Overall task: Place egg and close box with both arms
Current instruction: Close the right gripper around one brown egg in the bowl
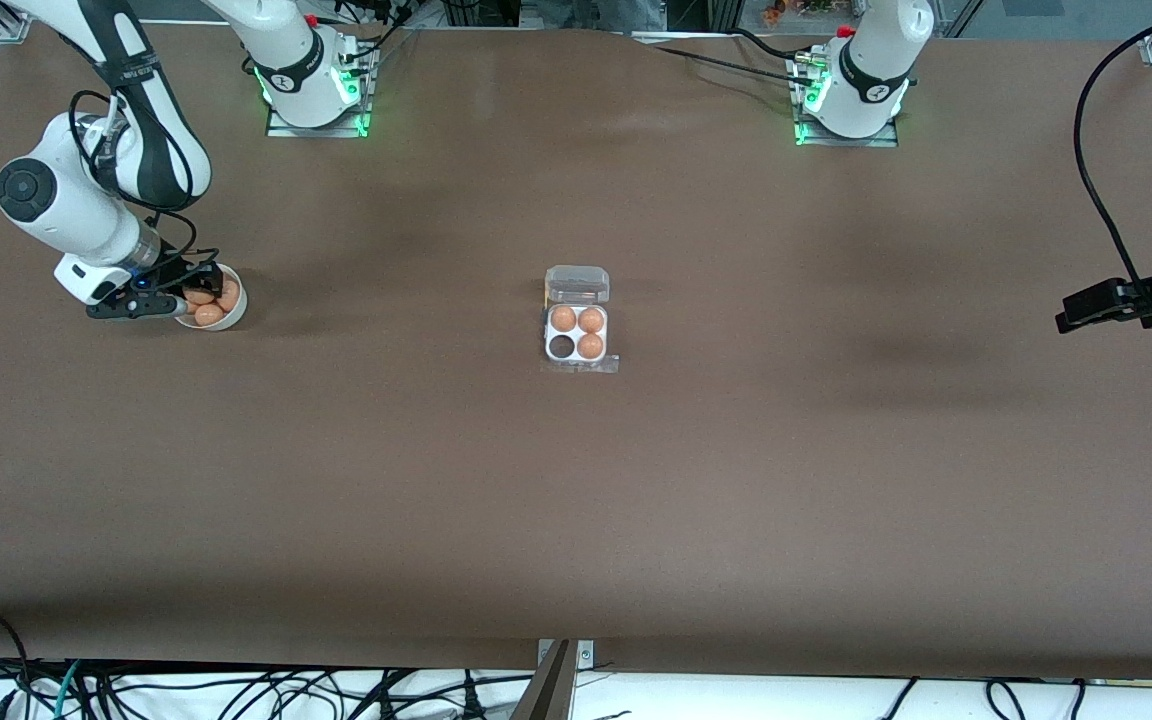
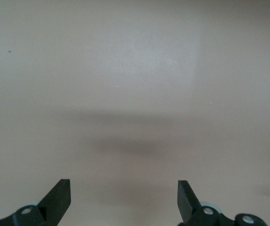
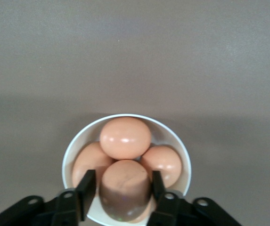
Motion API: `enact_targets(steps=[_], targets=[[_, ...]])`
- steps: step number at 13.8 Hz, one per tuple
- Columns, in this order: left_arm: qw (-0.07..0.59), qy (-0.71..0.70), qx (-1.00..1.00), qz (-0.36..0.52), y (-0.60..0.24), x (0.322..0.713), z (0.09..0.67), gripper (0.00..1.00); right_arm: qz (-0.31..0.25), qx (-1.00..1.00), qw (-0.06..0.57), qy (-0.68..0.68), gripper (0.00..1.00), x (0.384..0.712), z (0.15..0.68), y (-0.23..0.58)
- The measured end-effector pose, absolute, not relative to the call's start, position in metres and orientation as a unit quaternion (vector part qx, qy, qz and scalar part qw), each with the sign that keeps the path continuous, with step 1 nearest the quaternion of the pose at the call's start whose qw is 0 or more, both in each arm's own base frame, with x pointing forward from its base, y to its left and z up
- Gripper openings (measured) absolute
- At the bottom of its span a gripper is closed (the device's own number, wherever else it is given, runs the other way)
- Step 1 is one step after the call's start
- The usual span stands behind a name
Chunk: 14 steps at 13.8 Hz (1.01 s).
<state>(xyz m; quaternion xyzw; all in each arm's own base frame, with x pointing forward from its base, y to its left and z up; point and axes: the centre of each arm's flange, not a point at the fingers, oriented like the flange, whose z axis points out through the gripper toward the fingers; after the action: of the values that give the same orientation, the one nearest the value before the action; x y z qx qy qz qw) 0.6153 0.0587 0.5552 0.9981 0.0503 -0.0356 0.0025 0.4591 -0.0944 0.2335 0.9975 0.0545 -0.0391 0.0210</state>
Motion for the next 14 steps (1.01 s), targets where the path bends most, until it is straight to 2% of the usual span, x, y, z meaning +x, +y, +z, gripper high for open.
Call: enact_targets(steps=[1, 2, 8, 14], targets=[[0.002, 0.050, 0.998, -0.036, 0.059, 0.616, 0.554, 1.00, -0.039, 0.998, 0.021, 0.055, 0.54, 0.459, 0.234, -0.094], [0.002, 0.050, 0.998, -0.037, 0.059, 0.616, 0.553, 1.00, -0.039, 0.998, 0.021, 0.055, 0.48, 0.459, 0.234, -0.094], [0.002, 0.050, 0.998, -0.037, 0.059, 0.616, 0.553, 1.00, -0.039, 0.997, 0.021, 0.056, 0.48, 0.462, 0.235, -0.094], [0.002, 0.050, 0.998, -0.037, 0.059, 0.616, 0.553, 1.00, -0.068, 0.995, 0.019, 0.074, 0.48, 0.507, 0.284, -0.077]])
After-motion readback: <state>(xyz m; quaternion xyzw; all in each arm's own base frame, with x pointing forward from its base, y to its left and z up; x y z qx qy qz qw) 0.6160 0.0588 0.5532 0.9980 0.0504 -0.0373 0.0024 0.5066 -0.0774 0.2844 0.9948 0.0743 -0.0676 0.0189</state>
